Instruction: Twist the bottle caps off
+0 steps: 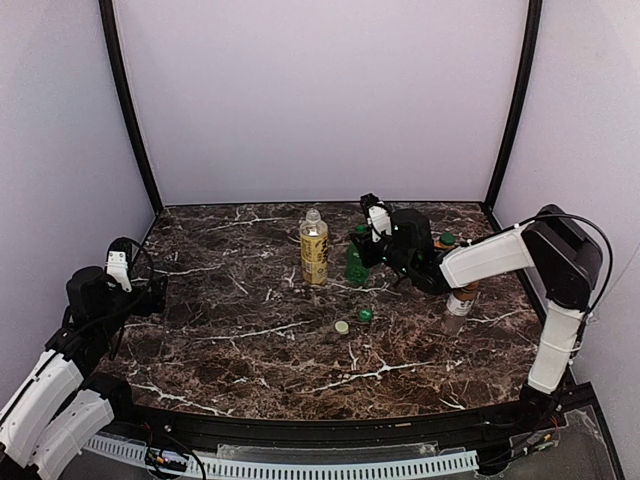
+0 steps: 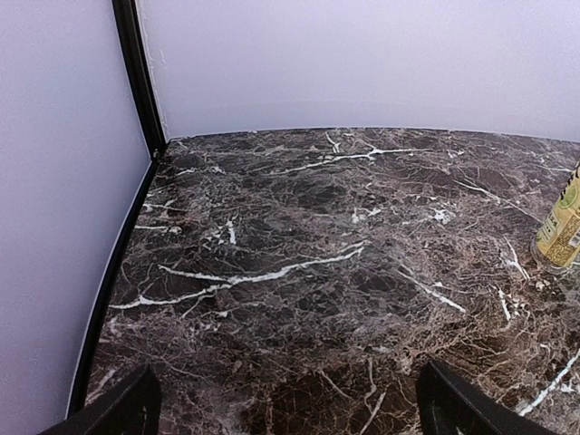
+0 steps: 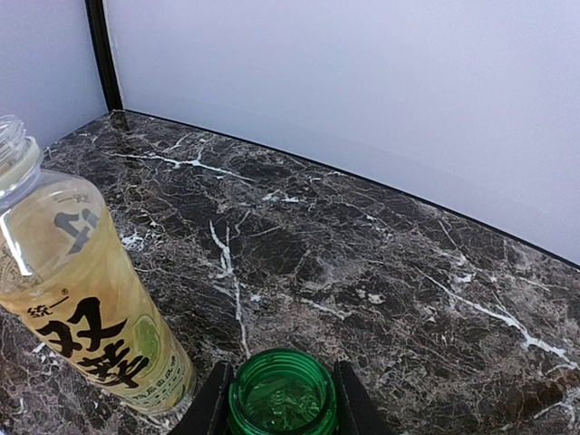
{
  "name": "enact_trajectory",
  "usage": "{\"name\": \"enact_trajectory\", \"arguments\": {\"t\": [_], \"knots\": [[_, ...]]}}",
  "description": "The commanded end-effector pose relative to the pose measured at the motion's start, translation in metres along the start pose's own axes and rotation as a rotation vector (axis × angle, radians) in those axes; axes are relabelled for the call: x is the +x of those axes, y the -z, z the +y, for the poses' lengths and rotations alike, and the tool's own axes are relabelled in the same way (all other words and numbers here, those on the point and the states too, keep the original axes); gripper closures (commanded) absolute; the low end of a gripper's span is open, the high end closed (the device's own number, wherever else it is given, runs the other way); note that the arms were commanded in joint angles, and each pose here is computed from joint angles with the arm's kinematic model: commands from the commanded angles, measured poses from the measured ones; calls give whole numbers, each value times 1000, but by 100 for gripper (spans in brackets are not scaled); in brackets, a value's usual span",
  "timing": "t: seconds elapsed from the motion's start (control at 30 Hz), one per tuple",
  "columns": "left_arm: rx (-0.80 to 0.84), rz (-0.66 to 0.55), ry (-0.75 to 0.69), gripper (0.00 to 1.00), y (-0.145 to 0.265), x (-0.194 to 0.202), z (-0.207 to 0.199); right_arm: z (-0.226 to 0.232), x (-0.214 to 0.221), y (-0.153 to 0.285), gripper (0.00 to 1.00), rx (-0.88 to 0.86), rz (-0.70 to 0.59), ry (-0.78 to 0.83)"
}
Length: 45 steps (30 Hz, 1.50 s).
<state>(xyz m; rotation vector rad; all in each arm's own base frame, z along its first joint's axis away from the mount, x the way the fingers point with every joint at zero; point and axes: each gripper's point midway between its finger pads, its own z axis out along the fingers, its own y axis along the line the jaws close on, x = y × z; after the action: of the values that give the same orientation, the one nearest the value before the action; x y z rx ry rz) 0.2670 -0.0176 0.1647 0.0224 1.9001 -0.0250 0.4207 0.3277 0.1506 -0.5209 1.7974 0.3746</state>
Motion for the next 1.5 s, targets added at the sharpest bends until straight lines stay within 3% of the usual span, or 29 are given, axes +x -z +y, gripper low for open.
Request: {"name": "enact_trajectory", "arguments": {"t": [0.0,0.17,0.3,0.43,0.47,0.67,0.9,1.0,1.03,1.13,1.33,1.47], "knots": [[13,-22,-13,1,-1,1,-1,-1,11,-4,100,-4,6,22],[8,-20,-12,1,-2,2,1,-1,20,-2,98,-9,35,19],[15,-19,-12,1,-2,2,-1,0,12,-3,42,-13,58,28],[35,-19,-13,1,-1,3,-4,-6,-3,-4,4,24,76,28],[36,-20,-12,1,-1,3,-4,-6,-9,-4,2,27,69,31],[47,-20,-5,1,-1,3,-5,-15,-55,8,2,77,46,33],[58,-23,-7,1,0,4,-7,-12,-96,62,1,7,231,66],[83,-24,-10,1,0,5,-11,-25,-103,92,1,-4,336,-66],[89,-23,-9,1,0,5,-12,-43,-87,106,1,60,451,-160],[132,-48,-5,1,1,0,-20,-109,-62,134,5,269,635,-376],[334,-41,39,1,8,3,-53,-159,-21,154,2,404,813,-437],[334,-41,44,1,7,3,-53,-172,8,133,1,391,913,-432]]}}
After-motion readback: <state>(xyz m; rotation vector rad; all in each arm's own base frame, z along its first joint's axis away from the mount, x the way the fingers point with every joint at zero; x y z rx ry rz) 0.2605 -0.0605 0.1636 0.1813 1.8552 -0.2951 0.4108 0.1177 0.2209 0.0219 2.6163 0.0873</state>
